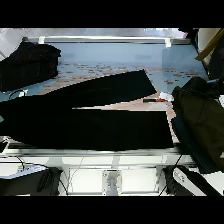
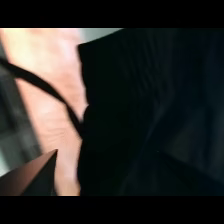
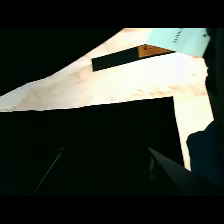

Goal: Fold the clothes and pants, and hang the long-sleeved shirts on hangers.

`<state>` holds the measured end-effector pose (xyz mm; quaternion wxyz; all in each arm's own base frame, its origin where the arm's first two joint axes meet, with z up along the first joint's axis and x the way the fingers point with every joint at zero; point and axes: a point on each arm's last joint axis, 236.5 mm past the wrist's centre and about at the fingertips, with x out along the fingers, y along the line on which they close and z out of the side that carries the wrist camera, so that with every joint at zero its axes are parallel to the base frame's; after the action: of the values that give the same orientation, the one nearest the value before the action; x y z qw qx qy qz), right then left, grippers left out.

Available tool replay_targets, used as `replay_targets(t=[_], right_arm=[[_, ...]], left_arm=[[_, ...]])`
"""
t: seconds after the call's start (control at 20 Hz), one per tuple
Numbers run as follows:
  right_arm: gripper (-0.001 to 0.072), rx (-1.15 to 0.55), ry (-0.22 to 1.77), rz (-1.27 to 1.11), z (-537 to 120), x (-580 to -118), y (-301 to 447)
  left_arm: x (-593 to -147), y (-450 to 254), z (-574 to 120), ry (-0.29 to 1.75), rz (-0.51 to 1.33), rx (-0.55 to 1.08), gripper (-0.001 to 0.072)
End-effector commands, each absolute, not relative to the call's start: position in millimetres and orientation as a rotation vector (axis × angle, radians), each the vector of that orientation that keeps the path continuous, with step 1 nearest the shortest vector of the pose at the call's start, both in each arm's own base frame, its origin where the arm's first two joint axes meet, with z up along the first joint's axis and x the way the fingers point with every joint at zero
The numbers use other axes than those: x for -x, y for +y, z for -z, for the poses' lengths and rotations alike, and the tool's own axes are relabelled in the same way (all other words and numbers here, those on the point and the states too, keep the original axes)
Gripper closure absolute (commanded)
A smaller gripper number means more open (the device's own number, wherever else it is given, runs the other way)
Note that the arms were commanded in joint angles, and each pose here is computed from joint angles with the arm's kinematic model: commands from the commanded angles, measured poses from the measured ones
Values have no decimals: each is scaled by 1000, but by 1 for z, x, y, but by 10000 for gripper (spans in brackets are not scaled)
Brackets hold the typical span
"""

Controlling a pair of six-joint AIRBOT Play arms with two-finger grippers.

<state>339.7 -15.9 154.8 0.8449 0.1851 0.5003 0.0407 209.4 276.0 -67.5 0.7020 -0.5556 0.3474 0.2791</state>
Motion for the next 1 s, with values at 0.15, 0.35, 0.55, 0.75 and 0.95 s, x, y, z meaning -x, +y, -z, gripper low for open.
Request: replay_targets(t=[0.15, 0.35, 0.55, 0.75, 0.95], right_arm=[[157, -367, 925, -109, -192, -313, 0], [158, -351, 893, -99, -204, -302, 1], [157, -344, 901, -96, -203, -299, 1], [157, -313, 901, -46, -200, -300, -12], [157, -310, 898, -41, -200, -301, -13]], left_arm=[[-238, 273, 79, 698, -585, 1247, 682], [-232, 280, 54, 844, -539, 1030, 699], [-197, 301, 13, 1049, -659, 831, 699], [-221, 272, 8, 1162, -538, 764, 695], [-271, 257, 17, 1161, -455, 650, 10]])
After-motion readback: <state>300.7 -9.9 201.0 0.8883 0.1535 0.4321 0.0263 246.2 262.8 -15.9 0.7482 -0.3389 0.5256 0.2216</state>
